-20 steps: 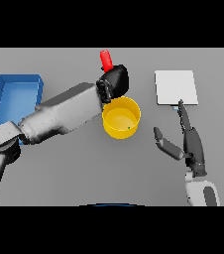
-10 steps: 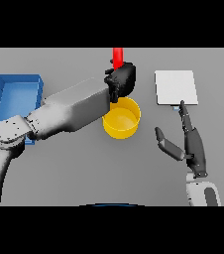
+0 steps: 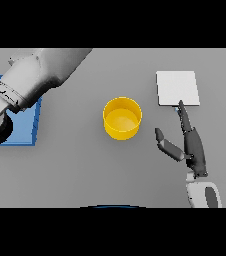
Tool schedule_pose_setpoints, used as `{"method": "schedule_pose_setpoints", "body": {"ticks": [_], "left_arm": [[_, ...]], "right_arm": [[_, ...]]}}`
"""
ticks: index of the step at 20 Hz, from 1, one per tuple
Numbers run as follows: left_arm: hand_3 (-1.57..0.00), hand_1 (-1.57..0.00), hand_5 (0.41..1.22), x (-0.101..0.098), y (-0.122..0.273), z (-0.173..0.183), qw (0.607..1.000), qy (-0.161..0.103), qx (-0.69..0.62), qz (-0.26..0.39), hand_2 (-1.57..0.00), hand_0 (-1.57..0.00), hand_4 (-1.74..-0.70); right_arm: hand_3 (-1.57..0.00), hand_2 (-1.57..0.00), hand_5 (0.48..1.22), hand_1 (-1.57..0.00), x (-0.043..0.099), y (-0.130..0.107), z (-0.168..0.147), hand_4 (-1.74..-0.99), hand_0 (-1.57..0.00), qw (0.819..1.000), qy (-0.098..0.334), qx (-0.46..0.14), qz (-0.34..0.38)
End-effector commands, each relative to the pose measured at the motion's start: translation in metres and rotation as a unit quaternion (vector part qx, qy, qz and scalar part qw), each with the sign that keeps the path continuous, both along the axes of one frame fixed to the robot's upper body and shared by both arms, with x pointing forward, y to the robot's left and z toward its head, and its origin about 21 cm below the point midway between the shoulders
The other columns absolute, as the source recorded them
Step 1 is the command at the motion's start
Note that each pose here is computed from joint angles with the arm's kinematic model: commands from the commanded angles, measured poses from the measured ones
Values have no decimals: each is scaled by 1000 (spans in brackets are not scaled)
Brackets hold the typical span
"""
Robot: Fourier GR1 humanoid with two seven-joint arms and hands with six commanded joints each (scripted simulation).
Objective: Pick up the red beaker and tilt it to pour out 1 green nut into yellow bowl. Pick up the yellow bowl and place it on the metallic measuring scale.
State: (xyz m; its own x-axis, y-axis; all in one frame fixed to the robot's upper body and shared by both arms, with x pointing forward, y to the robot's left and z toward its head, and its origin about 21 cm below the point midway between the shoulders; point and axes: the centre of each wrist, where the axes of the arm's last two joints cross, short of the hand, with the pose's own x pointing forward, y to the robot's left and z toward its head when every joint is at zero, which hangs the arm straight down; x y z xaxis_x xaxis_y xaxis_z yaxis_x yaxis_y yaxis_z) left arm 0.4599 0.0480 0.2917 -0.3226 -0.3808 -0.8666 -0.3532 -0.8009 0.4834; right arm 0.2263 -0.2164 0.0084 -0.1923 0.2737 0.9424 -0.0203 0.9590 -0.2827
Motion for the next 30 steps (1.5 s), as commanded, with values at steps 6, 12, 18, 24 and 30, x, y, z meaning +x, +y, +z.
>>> {"method": "schedule_pose_setpoints", "body": {"ticks": [6,12,18,24,30], "left_arm": [[-1402,-1571,1221,24,102,49,906,42,-398,139,-1571,-1571,-1737],[-1513,-1571,1221,29,226,5,735,29,-632,245,-1571,-1571,-1740],[-1556,-1571,1221,18,284,-56,571,-15,-738,359,-1571,-1571,-1741],[-1374,-1571,1221,1,306,-123,470,-7,-789,395,-1571,-1571,-1741],[-1396,-1571,1221,-33,305,-170,416,-12,-814,406,-1571,-1571,-1741]], "right_arm": [[1,1,630,1,5,5,4,-1142,1,1000,-6,-28,-9],[1,1,637,1,10,2,9,-1092,1,1000,-7,19,18],[1,1,672,1,12,1,3,-1165,1,999,-2,16,32],[1,1,703,1,9,1,3,-1194,1,999,-6,4,35],[1,1,696,1,9,0,-2,-1201,1,999,-8,-8,33]]}}
